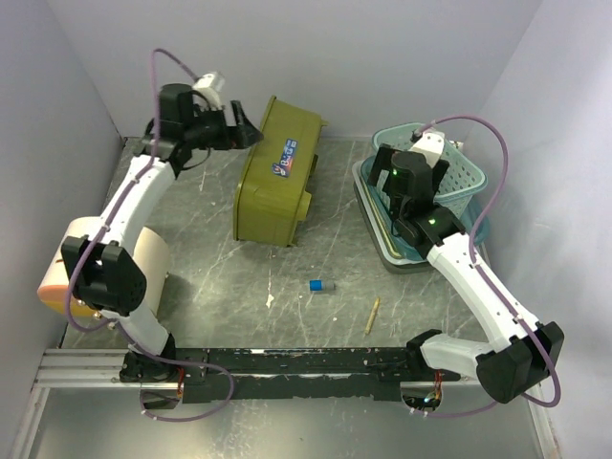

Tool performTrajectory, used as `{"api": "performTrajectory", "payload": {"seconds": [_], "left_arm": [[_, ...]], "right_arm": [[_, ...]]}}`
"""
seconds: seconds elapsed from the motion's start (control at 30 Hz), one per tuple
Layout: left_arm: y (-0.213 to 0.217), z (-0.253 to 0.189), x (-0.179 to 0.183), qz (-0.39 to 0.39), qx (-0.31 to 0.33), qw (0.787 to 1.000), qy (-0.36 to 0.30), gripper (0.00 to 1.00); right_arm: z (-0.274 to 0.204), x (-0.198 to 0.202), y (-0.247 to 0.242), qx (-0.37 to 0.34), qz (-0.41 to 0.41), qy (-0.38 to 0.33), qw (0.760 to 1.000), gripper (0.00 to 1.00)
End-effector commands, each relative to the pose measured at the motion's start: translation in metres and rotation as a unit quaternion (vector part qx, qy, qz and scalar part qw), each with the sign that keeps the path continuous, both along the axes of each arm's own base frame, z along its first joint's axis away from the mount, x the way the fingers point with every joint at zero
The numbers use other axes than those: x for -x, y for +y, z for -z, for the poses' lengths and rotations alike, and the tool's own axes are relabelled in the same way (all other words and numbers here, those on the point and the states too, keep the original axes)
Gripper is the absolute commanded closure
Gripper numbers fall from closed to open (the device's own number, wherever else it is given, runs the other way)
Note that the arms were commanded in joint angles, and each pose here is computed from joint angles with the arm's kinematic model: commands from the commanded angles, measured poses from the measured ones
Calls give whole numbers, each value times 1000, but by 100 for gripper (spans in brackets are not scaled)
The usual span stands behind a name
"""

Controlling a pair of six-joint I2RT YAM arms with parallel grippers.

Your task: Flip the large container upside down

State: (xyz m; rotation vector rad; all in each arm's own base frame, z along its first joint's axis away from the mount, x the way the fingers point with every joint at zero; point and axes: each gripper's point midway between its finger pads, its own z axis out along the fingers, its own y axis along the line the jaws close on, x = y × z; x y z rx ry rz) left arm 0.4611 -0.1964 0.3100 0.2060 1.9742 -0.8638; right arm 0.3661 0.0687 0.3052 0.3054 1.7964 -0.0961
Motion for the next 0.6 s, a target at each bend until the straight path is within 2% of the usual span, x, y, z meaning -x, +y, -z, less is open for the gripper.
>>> {"api": "performTrajectory", "payload": {"seconds": [0.0, 0.13, 0.17, 0.27, 0.33, 0.37, 0.43, 0.5, 0.57], "left_arm": [[-9, 5, 2, -76, -172, 981, -47, 8], [-10, 21, 0, -84, -218, 972, -28, 13], [-10, 25, -1, -87, -227, 970, -26, 14], [-10, 33, -2, -92, -239, 966, -22, 26], [-8, 40, -2, -89, -249, 964, -12, 33], [-7, 44, -2, -87, -255, 963, -7, 36], [-6, 51, 0, -85, -265, 961, 2, 40], [-3, 55, 2, -87, -268, 960, 3, 47], [-1, 61, 6, -86, -266, 960, 7, 50]], "right_arm": [[-5, -1, 25, -14, -73, 0, 997, 0], [-19, 5, 80, -38, -235, -20, 971, 0], [-25, 9, 98, -49, -288, -28, 956, 0], [-37, 35, 154, -86, -449, -58, 887, 0], [-29, 45, 175, -126, -497, -58, 856, 0], [-20, 44, 180, -146, -502, -49, 851, 1], [-9, 42, 190, -175, -514, -48, 838, 11], [4, 51, 205, -213, -550, -53, 806, 25], [15, 54, 212, -251, -559, -53, 788, 29]]}}
